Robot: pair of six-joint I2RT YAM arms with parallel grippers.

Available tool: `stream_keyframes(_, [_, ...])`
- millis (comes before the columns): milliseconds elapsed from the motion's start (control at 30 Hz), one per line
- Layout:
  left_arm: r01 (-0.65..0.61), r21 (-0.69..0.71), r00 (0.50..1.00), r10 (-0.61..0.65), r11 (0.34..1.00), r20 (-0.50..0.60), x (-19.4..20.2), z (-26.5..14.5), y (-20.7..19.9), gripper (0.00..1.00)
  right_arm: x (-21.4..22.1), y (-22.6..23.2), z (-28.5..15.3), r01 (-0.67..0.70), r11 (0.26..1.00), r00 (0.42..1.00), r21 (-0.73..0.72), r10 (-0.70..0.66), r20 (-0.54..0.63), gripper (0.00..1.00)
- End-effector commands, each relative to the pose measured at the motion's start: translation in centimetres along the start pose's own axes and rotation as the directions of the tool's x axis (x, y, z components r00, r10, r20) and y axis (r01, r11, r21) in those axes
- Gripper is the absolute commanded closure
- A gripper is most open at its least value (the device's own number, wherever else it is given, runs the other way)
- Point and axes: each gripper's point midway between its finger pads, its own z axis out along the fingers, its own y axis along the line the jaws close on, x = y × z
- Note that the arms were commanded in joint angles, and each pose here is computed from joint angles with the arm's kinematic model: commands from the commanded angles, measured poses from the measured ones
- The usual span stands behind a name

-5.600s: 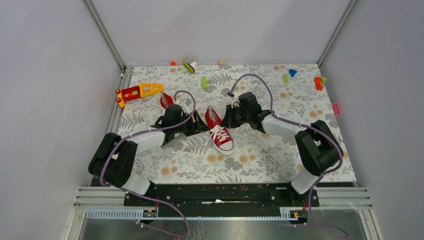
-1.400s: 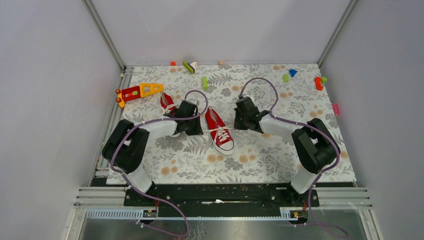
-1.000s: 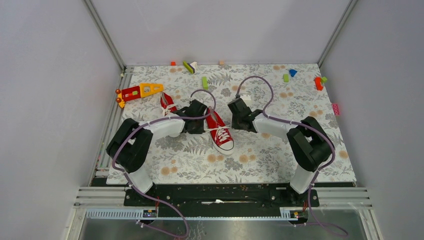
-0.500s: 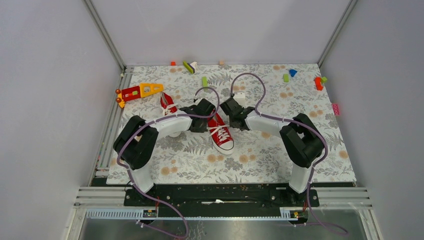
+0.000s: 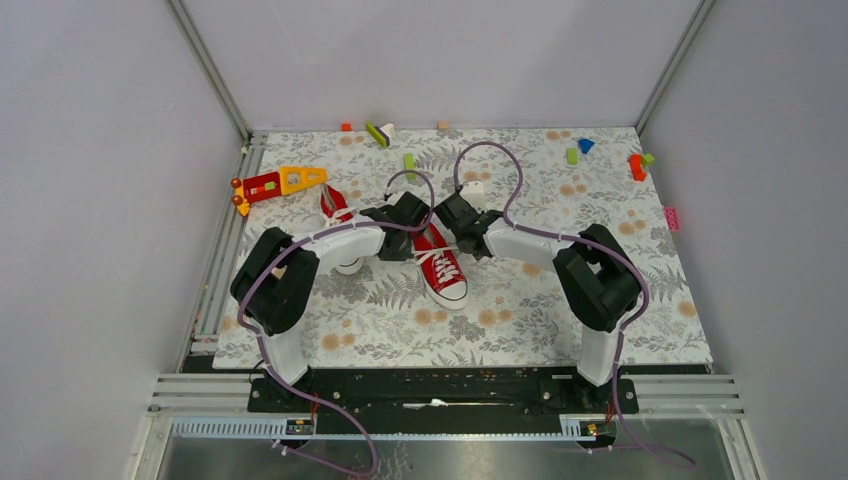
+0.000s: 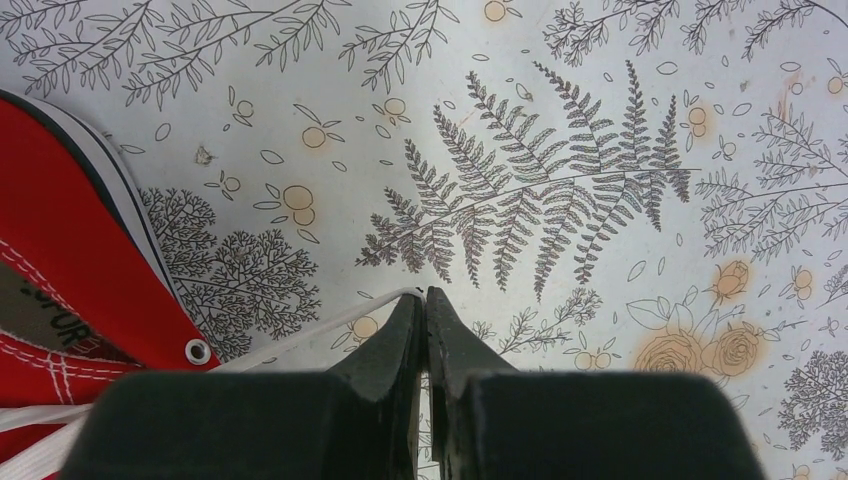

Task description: Tie the shoes

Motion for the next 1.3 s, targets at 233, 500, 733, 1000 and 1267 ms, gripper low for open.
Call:
stream_keyframes(233, [-0.203,-0.273,0.979,0.192,0.940,-0.067,1.8,-0.7,5.1,1.00,-1.6,-5.1,-0.6,0.153,0.931,0.981,0.333,-0.184,0.062,1.00])
stream_keyframes(500, [-0.181,-0.253,0.983,0.179,0.951,-0.031,1.1,-1.1,4.6,1.00,-1.6,-3.9,-1.0,0.148,0.957,0.985,0.249,-0.165,0.049,1.00])
stream_keyframes(733, [-0.062,0.013,0.991,0.060,0.998,0.122,-2.2,-4.4,1.6,0.53,-2.7,1.2,-3.9,0.108,0.982,0.991,-0.154,-0.094,0.096,0.64])
stream_keyframes(1000, [-0.007,0.314,0.943,-0.098,0.950,0.318,-6.7,-11.8,0.0,0.13,-5.6,2.8,-8.9,-0.028,0.867,0.986,-0.498,0.107,0.131,0.07])
stream_keyframes(1267, [0.115,0.442,0.820,-0.336,0.890,0.463,-8.6,-14.5,4.7,0.04,-8.8,-2.2,-11.5,-0.190,0.778,0.895,-0.599,0.388,0.220,0.00])
